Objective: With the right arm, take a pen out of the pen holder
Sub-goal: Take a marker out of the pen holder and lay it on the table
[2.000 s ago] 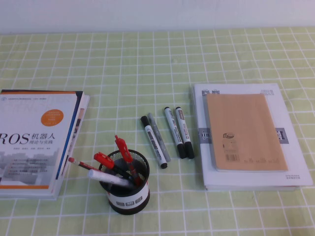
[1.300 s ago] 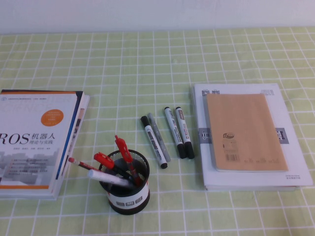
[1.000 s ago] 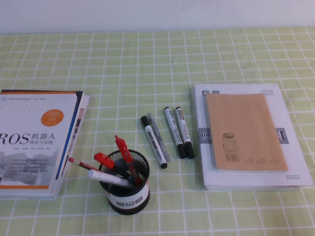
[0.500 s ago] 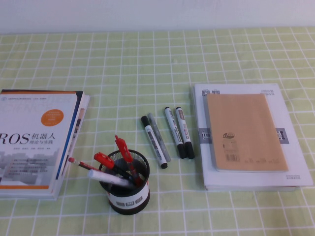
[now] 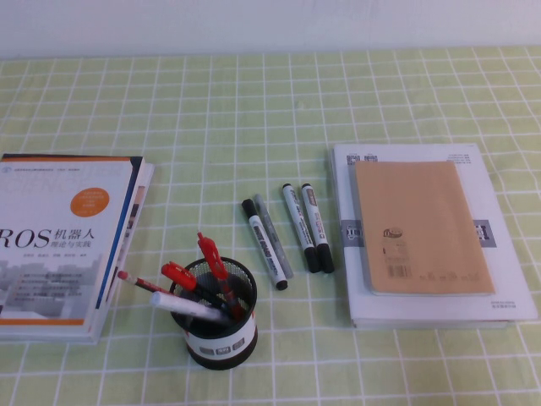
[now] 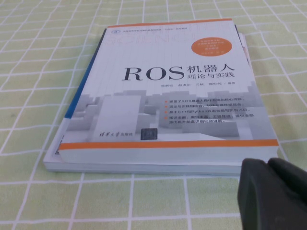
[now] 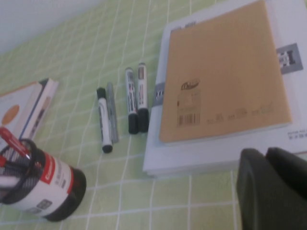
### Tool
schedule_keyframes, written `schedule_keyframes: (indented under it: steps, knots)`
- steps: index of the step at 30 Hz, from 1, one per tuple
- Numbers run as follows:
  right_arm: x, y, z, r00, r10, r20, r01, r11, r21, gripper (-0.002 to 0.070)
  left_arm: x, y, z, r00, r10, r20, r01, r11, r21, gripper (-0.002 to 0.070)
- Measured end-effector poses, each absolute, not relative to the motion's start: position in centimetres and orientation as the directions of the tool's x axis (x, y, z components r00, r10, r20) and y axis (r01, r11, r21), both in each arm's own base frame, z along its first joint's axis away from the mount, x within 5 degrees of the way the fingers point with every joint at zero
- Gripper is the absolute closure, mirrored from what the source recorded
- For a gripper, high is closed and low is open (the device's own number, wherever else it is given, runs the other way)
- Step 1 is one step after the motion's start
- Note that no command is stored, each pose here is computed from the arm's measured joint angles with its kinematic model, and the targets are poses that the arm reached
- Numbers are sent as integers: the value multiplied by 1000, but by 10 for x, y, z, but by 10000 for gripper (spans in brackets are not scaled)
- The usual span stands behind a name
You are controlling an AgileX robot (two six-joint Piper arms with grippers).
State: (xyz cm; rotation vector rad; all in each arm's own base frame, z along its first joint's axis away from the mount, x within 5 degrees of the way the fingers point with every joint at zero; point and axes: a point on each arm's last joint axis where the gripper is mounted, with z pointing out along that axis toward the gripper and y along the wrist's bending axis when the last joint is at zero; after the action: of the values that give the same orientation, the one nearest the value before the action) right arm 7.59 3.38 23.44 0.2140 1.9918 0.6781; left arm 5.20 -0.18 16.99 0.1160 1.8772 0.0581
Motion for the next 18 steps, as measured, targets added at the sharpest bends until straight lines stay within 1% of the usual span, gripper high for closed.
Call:
schedule_keyframes:
  steps: [4, 11, 15, 18]
  knots:
    - [94, 39, 240, -623, 319, -714, -143, 851, 506, 689, 52, -2, 170, -301, 110, -947, 51, 994, 99, 681]
    - [129, 42, 243, -732, 213, -647, -146, 879, 454, 689, 52, -2, 170, -301, 110, -947, 51, 994, 99, 681]
    - [151, 54, 250, -744, 130, -655, -204, 889, 409, 689, 52, -2, 170, -301, 110, -947, 51, 994, 99, 681]
    - [167, 77, 257, -739, 50, -672, -289, 878, 383, 689, 52, -2, 170, -301, 110, -947, 51, 994, 99, 681]
